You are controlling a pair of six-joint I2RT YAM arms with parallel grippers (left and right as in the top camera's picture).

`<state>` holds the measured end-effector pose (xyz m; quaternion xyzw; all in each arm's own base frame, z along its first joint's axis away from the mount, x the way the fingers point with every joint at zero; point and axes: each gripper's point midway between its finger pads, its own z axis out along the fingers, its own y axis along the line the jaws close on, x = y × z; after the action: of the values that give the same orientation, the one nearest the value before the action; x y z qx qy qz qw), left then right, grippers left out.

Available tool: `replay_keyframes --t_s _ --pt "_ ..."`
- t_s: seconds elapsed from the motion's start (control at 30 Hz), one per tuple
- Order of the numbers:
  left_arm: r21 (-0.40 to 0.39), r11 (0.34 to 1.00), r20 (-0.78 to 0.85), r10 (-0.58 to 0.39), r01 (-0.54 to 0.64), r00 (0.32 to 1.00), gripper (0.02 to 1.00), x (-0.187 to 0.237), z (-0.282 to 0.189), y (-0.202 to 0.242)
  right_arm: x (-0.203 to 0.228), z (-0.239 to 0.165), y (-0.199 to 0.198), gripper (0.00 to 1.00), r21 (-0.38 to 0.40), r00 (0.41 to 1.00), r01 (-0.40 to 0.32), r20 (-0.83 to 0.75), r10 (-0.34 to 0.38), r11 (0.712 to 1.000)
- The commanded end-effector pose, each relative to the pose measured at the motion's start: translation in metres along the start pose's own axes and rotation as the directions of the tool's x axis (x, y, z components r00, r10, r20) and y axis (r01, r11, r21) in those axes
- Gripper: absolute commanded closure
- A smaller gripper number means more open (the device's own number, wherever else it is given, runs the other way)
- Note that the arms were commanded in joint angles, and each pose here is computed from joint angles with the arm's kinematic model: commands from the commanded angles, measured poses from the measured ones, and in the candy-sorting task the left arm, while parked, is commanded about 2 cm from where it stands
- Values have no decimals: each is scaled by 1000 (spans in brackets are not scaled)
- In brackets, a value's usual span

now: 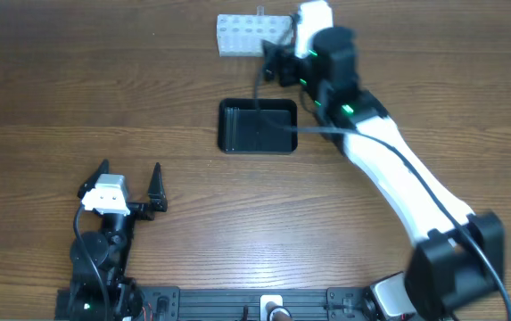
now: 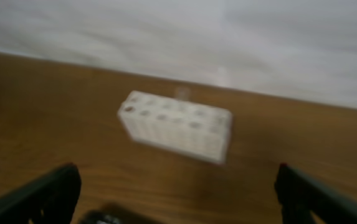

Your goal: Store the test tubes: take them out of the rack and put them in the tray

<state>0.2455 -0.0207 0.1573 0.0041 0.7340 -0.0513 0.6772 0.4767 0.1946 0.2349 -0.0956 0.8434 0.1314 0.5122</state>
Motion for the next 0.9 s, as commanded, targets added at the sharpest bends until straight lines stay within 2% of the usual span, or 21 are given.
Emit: replay_keyframes --t_s 0.03,0.27,0.47,0.9 --pt "8 1000 1 14 -14 1000 18 1 0 -1 -20 35 12 7 97 995 -99 -9 100 990" --pt "8 1000 1 14 -14 1000 18 1 0 -1 -17 93 15 9 189 992 -99 -61 112 977" --pt "8 1000 1 14 -14 1000 18 1 0 -1 -3 134 12 9 224 990 -85 -89 108 971" --pt "8 1000 1 14 -14 1000 18 1 0 -1 22 172 -8 9 286 991 -91 -68 114 954"
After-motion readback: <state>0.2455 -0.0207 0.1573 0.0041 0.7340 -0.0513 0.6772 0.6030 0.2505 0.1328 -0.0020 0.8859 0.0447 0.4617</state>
